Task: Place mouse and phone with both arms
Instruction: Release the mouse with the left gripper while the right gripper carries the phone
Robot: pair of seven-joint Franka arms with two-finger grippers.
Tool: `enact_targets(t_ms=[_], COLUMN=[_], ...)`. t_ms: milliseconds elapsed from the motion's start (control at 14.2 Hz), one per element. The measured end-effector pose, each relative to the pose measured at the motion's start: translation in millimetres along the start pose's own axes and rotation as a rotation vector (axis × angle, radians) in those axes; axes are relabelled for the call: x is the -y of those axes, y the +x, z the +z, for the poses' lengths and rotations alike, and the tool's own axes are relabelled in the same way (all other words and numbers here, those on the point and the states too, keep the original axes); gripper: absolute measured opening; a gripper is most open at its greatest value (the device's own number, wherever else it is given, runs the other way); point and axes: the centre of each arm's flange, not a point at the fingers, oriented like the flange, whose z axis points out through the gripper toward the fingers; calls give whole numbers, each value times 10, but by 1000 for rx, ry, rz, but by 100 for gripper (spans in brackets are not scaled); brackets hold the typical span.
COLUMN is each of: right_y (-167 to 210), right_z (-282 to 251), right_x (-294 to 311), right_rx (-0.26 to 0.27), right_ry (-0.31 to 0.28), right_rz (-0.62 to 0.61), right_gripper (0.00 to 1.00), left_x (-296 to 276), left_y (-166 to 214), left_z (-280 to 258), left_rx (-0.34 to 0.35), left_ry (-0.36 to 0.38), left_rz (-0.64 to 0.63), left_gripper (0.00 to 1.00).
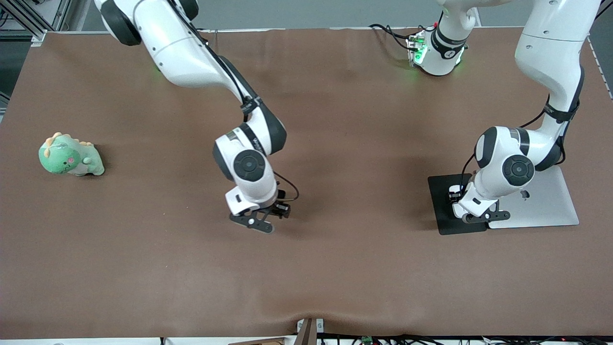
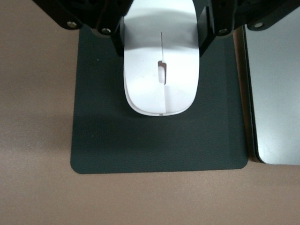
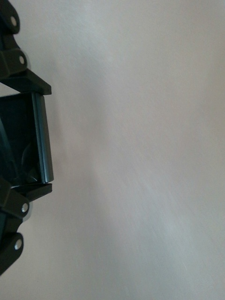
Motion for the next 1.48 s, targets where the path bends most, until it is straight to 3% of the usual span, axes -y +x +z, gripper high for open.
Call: enact_targets(t_ms=[282,775,1268,1479], right_y=[504,964,1468,1450], right_z=[-330,-85,173,414], right_x=[-759,-2329,-3836,-4234], right_rx=[31,147,205,185], right_ry=[-32,-92,-63,-49], right_rz=[-55,-78,-237,-250], right_gripper=[80,80,80,80], left_x=[-8,-25,-26,-28], left_y=[4,16,24,30], left_z=[35,126,133,152], left_rx=[-4,-17,-23,-28], left_ry=[-3,-12,-14,-16], left_rz=[1,2,2,1], left_gripper=[62,62,62,62])
